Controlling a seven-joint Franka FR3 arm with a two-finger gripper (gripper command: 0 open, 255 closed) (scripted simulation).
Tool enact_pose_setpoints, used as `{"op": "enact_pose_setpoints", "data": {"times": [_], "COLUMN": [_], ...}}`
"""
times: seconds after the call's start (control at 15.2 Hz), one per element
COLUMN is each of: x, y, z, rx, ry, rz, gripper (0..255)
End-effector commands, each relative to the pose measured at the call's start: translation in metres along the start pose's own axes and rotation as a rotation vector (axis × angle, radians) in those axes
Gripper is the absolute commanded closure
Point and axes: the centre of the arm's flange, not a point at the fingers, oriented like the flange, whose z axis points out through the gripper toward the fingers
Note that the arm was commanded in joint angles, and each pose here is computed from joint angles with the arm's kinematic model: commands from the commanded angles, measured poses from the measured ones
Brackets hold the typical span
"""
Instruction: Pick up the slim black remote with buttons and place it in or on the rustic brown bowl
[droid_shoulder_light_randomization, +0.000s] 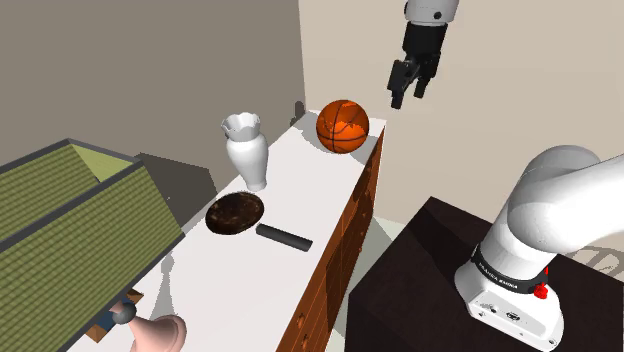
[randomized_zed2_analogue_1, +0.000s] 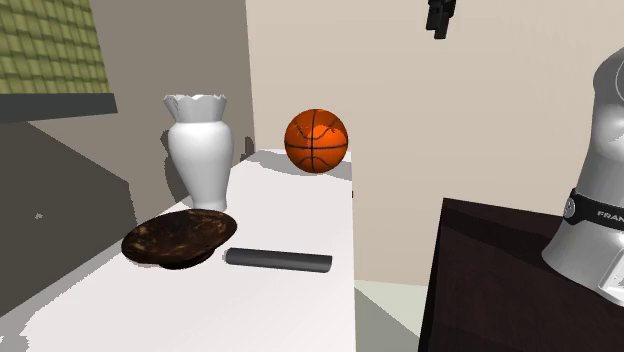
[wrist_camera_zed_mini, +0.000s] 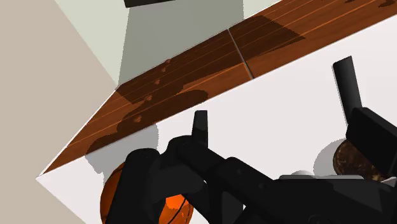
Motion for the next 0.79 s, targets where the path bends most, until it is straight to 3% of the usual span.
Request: {"op": "enact_pose_setpoints", "data": {"times": [0.0,0.73], "x": [0.0,0.057], "y": [0.0,-0.074], "z": [0.0,0.111], "rx": [0.0,0.022], "ry": [0.0,-0.025], "rz": [0.0,-0.107], "gripper": [0,0]}}
